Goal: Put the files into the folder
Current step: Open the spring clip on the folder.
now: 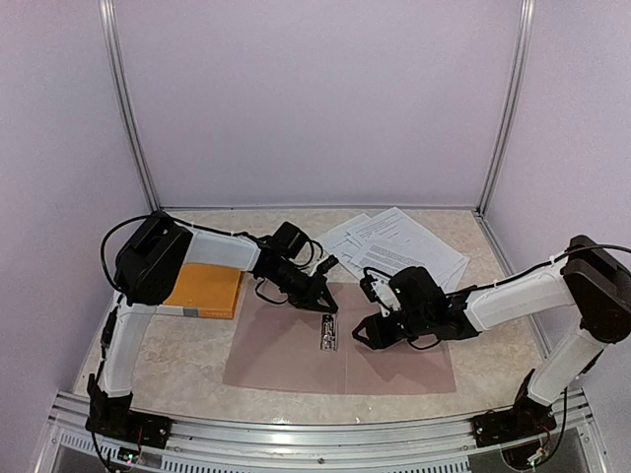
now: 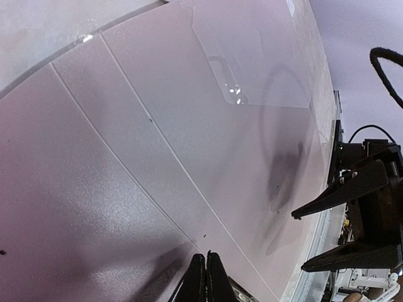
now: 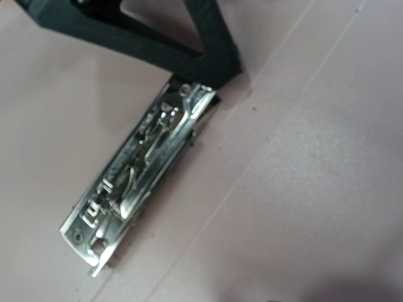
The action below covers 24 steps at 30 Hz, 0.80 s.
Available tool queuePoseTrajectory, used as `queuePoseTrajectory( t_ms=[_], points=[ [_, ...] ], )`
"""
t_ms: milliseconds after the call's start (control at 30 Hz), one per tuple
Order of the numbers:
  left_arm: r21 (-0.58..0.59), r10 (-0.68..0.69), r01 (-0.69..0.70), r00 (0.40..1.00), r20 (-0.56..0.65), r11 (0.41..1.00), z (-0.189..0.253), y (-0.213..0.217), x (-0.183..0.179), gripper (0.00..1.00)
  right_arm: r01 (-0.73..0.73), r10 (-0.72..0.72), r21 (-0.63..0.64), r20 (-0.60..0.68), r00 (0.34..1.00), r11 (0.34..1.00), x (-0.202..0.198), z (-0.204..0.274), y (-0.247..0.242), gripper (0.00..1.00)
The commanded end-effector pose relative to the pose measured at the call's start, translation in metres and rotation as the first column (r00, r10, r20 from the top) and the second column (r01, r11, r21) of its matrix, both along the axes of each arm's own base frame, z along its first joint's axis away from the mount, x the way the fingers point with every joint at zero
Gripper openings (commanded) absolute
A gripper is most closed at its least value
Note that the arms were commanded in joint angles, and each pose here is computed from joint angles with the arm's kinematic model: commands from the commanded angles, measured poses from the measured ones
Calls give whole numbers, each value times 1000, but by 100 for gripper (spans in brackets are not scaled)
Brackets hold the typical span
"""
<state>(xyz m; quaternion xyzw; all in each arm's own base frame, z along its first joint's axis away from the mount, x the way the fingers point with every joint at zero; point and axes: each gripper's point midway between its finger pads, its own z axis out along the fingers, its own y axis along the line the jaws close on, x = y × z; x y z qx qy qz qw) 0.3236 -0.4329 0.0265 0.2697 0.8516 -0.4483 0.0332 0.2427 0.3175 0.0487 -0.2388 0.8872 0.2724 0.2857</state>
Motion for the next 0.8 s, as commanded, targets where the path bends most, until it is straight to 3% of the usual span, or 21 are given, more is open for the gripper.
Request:
queuePoseTrajectory(
  t_ms=[0,767],
  points=[
    [1,75,-75,997,-21,997,-4,2,1,0,0,0,5,-12,1000,1000,-4,-1,4,43],
    [30,246,-246,969,21,969,1,-5,-19,0,10,-11,-27,-44,999,1000,-24,-5,15,49]
  ],
)
